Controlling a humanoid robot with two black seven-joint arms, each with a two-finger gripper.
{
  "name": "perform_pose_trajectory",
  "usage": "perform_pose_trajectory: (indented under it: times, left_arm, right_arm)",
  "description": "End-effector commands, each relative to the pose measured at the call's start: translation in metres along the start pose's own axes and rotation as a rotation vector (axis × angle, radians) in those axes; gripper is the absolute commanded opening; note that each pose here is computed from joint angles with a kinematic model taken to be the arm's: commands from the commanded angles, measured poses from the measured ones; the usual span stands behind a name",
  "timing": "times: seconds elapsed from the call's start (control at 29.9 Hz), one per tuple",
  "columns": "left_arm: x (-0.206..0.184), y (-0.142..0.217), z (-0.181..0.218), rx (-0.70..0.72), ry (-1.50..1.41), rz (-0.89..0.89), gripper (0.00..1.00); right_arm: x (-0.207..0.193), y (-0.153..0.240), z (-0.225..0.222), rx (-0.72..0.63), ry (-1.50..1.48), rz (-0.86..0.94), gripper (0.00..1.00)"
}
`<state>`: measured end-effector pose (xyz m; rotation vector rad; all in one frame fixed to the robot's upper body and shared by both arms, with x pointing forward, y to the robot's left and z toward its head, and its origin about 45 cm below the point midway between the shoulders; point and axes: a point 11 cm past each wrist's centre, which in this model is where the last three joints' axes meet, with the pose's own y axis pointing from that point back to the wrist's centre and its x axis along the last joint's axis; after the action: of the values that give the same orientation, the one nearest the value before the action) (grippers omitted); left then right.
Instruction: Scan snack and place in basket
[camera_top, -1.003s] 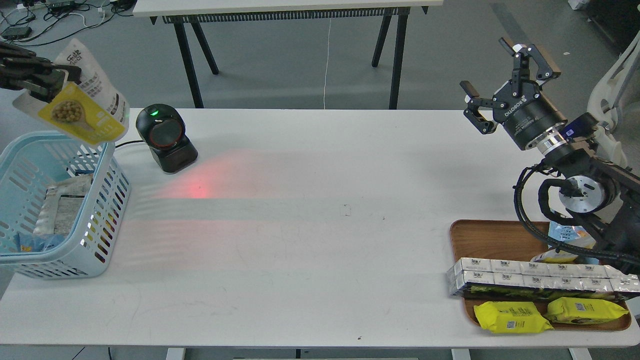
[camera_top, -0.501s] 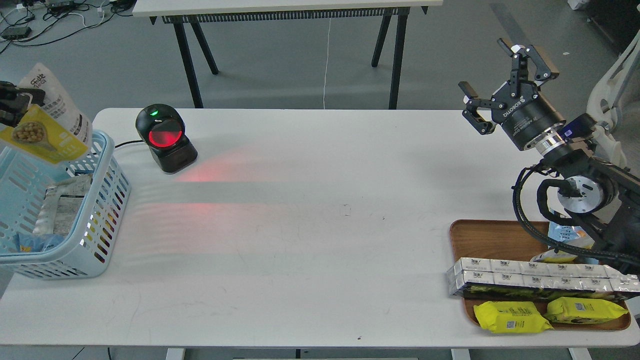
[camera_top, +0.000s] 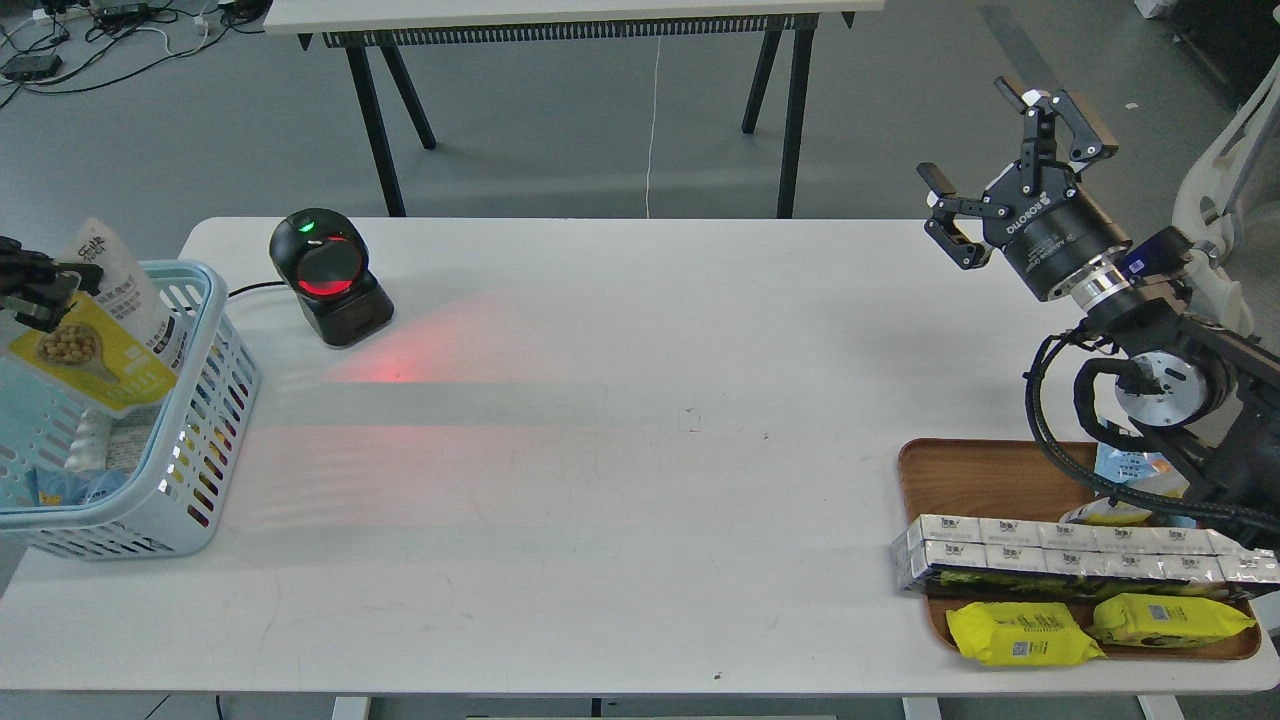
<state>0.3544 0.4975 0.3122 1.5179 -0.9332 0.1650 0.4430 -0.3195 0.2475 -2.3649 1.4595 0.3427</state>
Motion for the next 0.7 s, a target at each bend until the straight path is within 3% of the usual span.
perform_pose_trajectory:
  times: [0.0,0.17,0.33,0.53,0.6,0.67]
  left_arm:
    - [0.003,-0.015,0.011,-0.034,0.006,0.011,0.00]
    - [0.002,-0.019,0.009,-0.029,0.015,0.015,0.11]
    - [0.004,-0.018,0.006,-0.021,0.021,0.027,0.38]
    - [0.060,-0.008,0.009,-0.047,0.102,0.238,0.65]
    - [0.091,-0.001,0.011,-0.091,0.228,0.375,0.76]
    - [0.115,-0.004,0.023,-0.178,0.385,0.484,0.81]
  right_arm:
    - [0.000,0.000,0.000,0.000,0.000,0.000,0.98]
    - [0.000,0.000,-0.001,0.000,0.001,0.001,0.98]
    - [0.001,0.000,-0.001,-0.002,0.006,-0.001,0.98]
    - [-0.006,-0.008,-0.008,0.011,0.012,-0.021,0.98]
    - [-0.011,-0.017,-0.019,0.029,0.026,-0.040,0.98]
    - [-0.016,-0.025,-0.029,0.046,0.041,-0.056,0.98]
